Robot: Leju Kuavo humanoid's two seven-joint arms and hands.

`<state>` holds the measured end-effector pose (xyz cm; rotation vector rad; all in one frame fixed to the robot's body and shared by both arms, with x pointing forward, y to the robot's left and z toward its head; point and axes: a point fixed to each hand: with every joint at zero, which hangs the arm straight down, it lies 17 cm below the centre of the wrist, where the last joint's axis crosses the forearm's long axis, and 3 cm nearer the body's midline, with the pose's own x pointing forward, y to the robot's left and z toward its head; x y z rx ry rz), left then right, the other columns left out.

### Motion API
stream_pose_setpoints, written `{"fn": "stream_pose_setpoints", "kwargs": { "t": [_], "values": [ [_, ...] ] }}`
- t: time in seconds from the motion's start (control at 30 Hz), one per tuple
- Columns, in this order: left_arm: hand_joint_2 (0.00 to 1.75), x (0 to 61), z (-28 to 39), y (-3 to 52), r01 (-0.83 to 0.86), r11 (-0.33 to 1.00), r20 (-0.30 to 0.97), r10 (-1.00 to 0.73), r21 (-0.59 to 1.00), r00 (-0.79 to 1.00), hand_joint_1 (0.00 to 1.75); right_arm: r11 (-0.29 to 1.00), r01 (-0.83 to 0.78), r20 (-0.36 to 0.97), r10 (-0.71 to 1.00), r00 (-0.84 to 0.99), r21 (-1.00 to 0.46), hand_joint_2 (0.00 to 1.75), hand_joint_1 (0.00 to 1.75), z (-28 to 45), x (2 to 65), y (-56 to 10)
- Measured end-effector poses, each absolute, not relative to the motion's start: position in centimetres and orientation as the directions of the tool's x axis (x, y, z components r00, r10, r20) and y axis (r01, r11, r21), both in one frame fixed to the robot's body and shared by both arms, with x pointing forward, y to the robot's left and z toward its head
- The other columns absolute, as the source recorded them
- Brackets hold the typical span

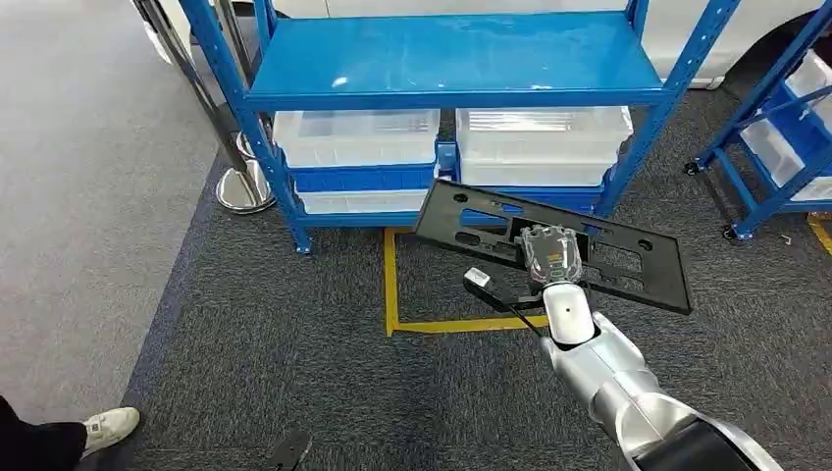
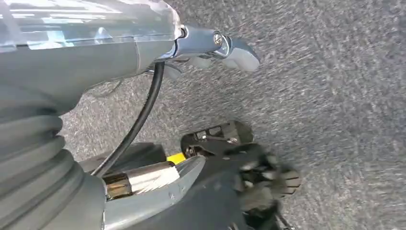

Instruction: Take the parts from the cabinet and place them on the table.

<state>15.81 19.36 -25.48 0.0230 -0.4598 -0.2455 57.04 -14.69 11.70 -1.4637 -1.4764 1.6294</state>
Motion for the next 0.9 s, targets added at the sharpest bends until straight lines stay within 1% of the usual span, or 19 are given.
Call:
{"fn": "stream_pose_setpoints", "kwargs": {
  "t": [0.9],
  "values": [
    [1.75,15.86,-25.47,19.62,0.239,0.966,0.444,-0.256,0.094,0.859,0.00,-0.272,0.264,-0.345,0.892,-0.292,-0.925,1.75,1.75,11.19,56.96,-15.48]
  ]
}}
